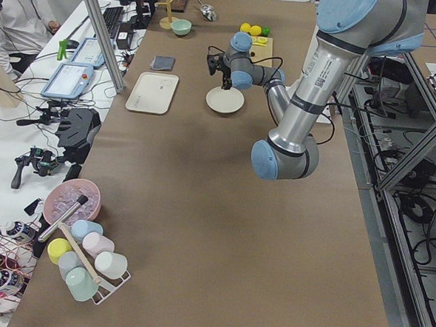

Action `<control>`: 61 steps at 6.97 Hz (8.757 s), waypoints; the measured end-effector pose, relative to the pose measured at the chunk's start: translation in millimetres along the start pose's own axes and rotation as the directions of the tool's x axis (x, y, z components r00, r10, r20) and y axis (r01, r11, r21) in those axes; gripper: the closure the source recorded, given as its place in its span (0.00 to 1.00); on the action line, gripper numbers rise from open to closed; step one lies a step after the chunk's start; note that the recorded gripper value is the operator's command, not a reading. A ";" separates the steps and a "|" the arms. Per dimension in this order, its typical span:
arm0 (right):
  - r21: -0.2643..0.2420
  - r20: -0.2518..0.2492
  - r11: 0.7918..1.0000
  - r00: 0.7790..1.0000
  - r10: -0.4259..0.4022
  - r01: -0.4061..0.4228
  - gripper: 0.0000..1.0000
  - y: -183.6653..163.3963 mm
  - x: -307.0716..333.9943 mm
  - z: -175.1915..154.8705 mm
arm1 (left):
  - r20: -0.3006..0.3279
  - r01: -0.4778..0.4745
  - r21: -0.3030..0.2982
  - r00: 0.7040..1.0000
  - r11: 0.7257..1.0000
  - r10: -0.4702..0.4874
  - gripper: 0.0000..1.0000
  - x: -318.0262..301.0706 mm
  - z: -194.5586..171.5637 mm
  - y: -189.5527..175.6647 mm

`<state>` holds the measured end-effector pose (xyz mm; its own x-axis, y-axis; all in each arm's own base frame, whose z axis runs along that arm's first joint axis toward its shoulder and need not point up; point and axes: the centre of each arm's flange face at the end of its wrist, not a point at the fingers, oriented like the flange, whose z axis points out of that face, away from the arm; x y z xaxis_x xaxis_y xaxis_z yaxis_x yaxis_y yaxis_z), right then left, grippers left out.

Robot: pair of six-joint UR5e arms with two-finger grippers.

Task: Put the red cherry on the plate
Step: 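Slide the white plate with the left gripper toward the table center, then release the plate and withdraw the left gripper to its rest side, then move the right gripper over the dark red cherries on the cutting board, then close the right gripper on one cherry by its stem and lift, then carry the cherry with the right gripper over the white plate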

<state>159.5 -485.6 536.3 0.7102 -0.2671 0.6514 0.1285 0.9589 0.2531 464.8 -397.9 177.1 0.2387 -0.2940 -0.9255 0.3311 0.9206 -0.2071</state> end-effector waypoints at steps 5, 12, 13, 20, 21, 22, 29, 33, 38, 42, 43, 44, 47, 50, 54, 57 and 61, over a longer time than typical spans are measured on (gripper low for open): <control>-0.008 0.003 1.000 1.000 0.019 -0.019 0.00 13.0 7.2 4.3 | -0.053 0.219 -0.094 0.973 0.971 -0.224 0.02 4.4 -7.4 9.9; 0.040 -0.002 0.998 0.999 0.048 -0.048 0.00 30.0 10.9 -19.2 | 0.047 -0.166 -0.133 0.984 0.977 0.173 0.03 -198.1 -154.4 -184.3; 0.036 0.002 0.998 0.998 0.057 -0.057 0.00 34.7 11.3 -16.6 | 0.056 -0.174 -0.119 0.982 0.978 0.181 0.03 -213.2 -163.2 -202.9; -0.015 0.020 0.991 0.991 0.133 -0.133 0.00 21.1 -111.9 -10.0 | 0.122 -0.297 -0.098 0.944 0.950 0.307 0.02 -358.0 -221.9 -314.8; -0.022 0.031 0.990 0.990 0.140 -0.139 0.01 15.9 -145.3 -11.1 | 0.125 -0.298 -0.092 0.943 0.950 0.308 0.02 -360.7 -226.0 -320.8; -0.034 0.044 0.988 0.988 0.149 -0.148 0.01 10.7 -186.3 -9.2 | 0.129 -0.293 -0.089 0.944 0.952 0.303 0.02 -361.7 -227.4 -323.3; -0.066 -0.022 0.982 0.984 0.178 -0.179 0.04 39.3 -443.4 124.7 | 0.149 -0.283 -0.080 0.945 0.956 0.292 0.02 -363.0 -223.9 -334.2; -0.072 -0.033 0.982 0.984 0.172 -0.174 0.02 90.6 -476.8 230.0 | 0.145 -0.294 -0.078 0.942 0.953 0.303 0.02 -349.7 -221.0 -339.4; -0.044 -0.017 0.980 0.981 0.193 -0.194 0.19 114.0 -468.0 288.2 | 0.140 -0.303 -0.077 0.940 0.950 0.311 0.02 -340.0 -218.5 -344.6; -0.040 -0.020 0.977 0.978 0.208 -0.209 1.00 117.7 -473.0 291.5 | 0.141 -0.300 -0.079 0.941 0.951 0.309 0.02 -340.7 -217.1 -346.1; -0.040 -0.018 0.974 0.975 0.221 -0.222 1.00 117.7 -474.9 290.7 | 0.141 -0.300 -0.079 0.941 0.951 0.309 0.02 -340.9 -217.0 -346.1; -0.040 -0.009 0.973 0.974 0.226 -0.227 1.00 117.0 -477.8 287.5 | 0.141 -0.300 -0.079 0.941 0.951 0.308 0.02 -340.9 -217.0 -346.1; -0.052 0.045 0.967 0.966 0.253 -0.251 1.00 106.0 -479.9 256.2 | 0.142 -0.297 -0.080 0.941 0.951 0.306 0.02 -342.1 -216.4 -346.6; -0.106 0.097 0.943 0.941 0.324 -0.314 1.00 74.7 -463.9 177.0 | 0.140 -0.299 -0.079 0.941 0.951 0.308 0.02 -340.5 -216.9 -345.8; -0.106 0.129 0.923 0.915 0.383 -0.371 1.00 -0.6 -497.0 25.9 | 0.137 -0.301 -0.079 0.941 0.950 0.309 0.02 -340.0 -217.4 -344.9; -0.109 0.068 0.928 0.929 0.364 -0.356 1.00 -64.3 -599.4 1.4 | 0.139 -0.309 -0.071 0.938 0.948 0.317 0.02 -337.1 -219.4 -343.8; -0.077 -0.067 0.940 0.943 0.327 -0.331 1.00 -86.6 -792.5 64.2 | 0.139 -0.315 -0.067 0.937 0.947 0.322 0.02 -334.9 -221.4 -341.7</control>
<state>-458.9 -363.1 44.1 0.7581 0.0679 0.6486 -0.0610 0.9976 -0.0332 69.6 -557.1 487.5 0.4569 -0.0150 -0.8894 0.1770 0.9814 0.0744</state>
